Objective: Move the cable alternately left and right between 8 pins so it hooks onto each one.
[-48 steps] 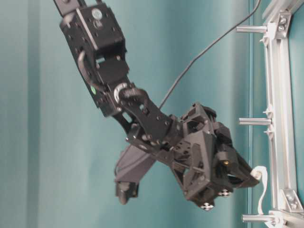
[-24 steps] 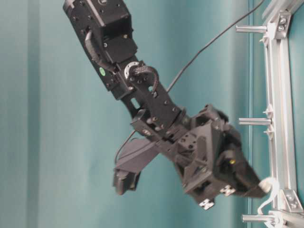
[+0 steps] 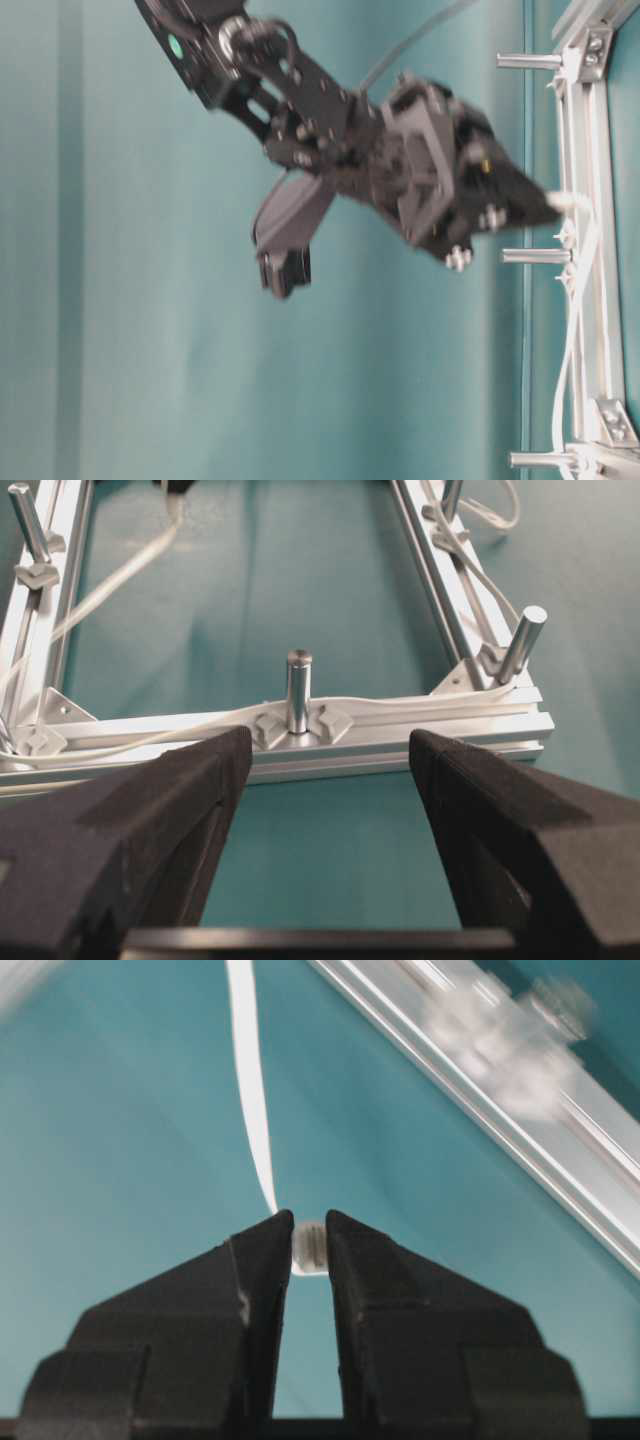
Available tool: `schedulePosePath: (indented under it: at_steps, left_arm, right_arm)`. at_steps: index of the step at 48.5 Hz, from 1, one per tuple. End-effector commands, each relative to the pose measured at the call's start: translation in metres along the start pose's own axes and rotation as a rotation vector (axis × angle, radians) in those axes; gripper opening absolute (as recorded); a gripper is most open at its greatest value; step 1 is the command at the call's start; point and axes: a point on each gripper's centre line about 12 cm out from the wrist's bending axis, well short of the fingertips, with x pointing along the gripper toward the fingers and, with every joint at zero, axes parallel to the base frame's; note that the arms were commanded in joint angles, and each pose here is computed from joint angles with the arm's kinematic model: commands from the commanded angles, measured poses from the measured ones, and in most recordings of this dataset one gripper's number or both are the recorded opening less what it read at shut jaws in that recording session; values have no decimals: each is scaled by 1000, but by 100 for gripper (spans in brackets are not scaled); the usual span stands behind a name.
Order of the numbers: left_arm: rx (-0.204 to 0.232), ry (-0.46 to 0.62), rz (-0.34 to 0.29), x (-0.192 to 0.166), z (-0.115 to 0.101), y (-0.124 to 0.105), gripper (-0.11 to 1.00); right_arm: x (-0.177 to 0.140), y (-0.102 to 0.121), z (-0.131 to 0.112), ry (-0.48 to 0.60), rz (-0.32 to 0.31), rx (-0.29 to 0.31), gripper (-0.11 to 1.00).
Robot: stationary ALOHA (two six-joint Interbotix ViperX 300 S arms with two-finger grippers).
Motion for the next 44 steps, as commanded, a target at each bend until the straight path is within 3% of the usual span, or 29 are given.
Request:
schedulePosePath:
  at_steps: [1,16,24,44]
  left_arm:
    - [-7,-15,-3,0,5,-1,75]
    - [-7,-15,-3,0,5,-1,75]
    - [-7,-15,-3,0,5,-1,75]
    - [-7,-15,-3,0,5,-1,75]
  right_arm:
    - [-23,-13,-2,-2,-23,8,13]
    - [-36,-62,-24,54,-128,40,13]
    - [-38,-80,-27,56,-194,23,10]
    - [-49,-110,-11,-41,-464,-171,9]
